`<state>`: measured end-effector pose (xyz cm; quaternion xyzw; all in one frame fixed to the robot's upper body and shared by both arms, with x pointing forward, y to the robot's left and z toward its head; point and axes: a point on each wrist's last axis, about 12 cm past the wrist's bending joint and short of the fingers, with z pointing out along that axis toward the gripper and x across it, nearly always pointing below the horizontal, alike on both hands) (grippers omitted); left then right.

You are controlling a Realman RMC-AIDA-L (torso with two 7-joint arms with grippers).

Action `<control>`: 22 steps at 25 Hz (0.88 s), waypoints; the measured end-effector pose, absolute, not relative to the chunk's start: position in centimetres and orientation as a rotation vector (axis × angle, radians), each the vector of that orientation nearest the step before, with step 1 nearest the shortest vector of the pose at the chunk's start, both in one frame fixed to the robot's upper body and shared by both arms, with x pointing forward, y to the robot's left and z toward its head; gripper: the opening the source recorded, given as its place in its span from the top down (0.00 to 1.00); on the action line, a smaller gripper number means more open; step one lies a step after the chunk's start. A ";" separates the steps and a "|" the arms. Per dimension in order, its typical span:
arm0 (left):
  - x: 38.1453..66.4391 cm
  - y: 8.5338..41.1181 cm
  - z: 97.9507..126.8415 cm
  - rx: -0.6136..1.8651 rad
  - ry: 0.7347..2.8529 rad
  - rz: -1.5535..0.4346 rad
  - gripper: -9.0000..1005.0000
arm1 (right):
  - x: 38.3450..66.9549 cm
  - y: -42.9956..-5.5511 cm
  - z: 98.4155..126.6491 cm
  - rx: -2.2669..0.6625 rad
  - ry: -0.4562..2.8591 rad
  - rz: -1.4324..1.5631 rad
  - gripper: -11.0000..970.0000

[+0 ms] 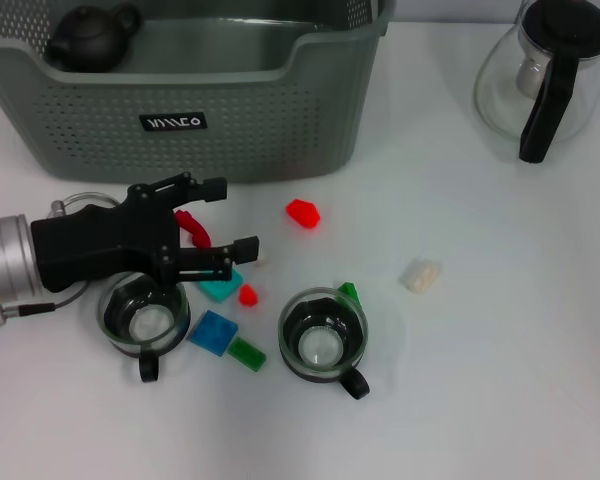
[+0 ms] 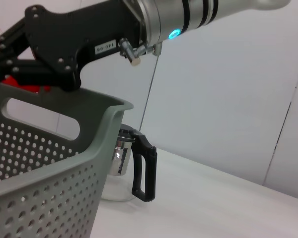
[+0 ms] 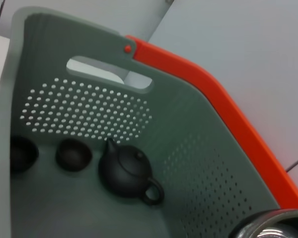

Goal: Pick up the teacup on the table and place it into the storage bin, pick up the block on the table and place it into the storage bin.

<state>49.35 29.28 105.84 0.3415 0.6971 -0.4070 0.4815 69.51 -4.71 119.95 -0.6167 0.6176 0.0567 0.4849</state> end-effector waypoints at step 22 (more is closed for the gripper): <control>49.5 29.3 105.8 0.833 1.704 -0.983 0.06 | 69.3 -5.9 118.0 -1.497 1.545 0.125 0.93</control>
